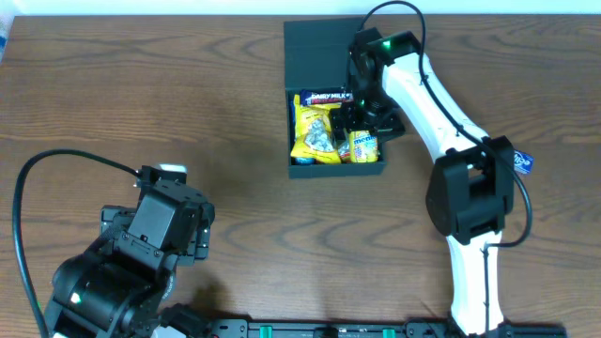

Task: Pack container
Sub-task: 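Lower the tub into the box's right side and open the right gripper, then withdraw the right gripper and move it over the blue Eclipse tin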

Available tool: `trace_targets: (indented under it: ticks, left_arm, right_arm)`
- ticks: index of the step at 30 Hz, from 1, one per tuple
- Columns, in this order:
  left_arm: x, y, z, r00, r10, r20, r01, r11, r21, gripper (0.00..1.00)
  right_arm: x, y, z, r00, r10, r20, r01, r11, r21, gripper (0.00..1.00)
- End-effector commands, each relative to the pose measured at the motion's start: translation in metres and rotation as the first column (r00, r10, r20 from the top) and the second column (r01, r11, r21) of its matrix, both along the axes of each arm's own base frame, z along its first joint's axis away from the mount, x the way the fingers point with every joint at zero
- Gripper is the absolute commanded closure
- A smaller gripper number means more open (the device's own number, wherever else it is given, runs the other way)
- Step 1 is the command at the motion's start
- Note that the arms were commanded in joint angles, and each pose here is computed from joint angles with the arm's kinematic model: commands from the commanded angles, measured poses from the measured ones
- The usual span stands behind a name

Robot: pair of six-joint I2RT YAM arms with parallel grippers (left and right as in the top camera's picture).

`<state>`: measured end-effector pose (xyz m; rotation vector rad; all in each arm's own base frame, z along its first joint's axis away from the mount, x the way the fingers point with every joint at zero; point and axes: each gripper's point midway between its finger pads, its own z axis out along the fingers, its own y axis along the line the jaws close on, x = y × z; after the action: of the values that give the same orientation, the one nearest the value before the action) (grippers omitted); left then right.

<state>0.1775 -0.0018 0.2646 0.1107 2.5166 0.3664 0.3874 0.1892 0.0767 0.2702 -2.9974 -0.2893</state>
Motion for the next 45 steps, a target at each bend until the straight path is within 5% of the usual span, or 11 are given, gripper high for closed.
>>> trace_targets:
  ticks: [1, 7, 16, 21, 33, 36, 40, 45]
  left_arm:
    - [0.0, 0.003, 0.001, 1.0, 0.024, 0.01, -0.024, 1.0, 0.001, 0.05]
    - [0.0, 0.003, 0.001, 1.0, 0.024, 0.01, -0.024, 1.0, 0.001, 0.05]
    - [0.0, 0.003, 0.001, 1.0, 0.024, 0.01, -0.024, 1.0, 0.001, 0.05]
    - [0.0, 0.003, 0.001, 1.0, 0.024, 0.01, -0.024, 1.0, 0.001, 0.05]
    - [0.0, 0.003, 0.001, 1.0, 0.024, 0.01, -0.024, 1.0, 0.001, 0.05]
    - [0.0, 0.003, 0.001, 1.0, 0.024, 0.01, -0.024, 1.0, 0.001, 0.05]
    - [0.0, 0.003, 0.001, 1.0, 0.024, 0.01, -0.024, 1.0, 0.001, 0.05]
    - [0.0, 0.003, 0.001, 1.0, 0.024, 0.01, -0.024, 1.0, 0.001, 0.05]
  right_arm:
    - [0.013, -0.001, 0.043, 0.99, -0.001, 0.141, -0.002, 1.0, 0.027, 0.01]
    - [0.016, -0.012, 0.117, 0.939, -0.018, 0.345, 0.003, 0.999, 0.045, 0.01]
    - [-0.035, -0.094, 0.168, 0.929, -0.001, 0.371, 0.098, 0.965, -0.244, 0.01]
    - [-0.051, -0.139, 0.166, 0.958, -0.014, 0.287, 0.111, 0.939, -0.324, 0.01]
    - [-0.088, -0.173, 0.141, 0.959, 0.199, 0.203, -0.18, 0.978, -0.105, 0.01]
    - [-0.092, -0.202, 0.12, 0.971, 0.138, 0.198, -0.108, 0.982, -0.153, 0.01]
    - [-0.093, -0.271, 0.09, 0.985, 0.082, 0.153, -0.016, 0.92, -0.392, 0.01]
    - [-0.06, -0.308, 0.07, 0.946, 0.206, 0.252, -0.07, 0.885, -0.461, 0.01]
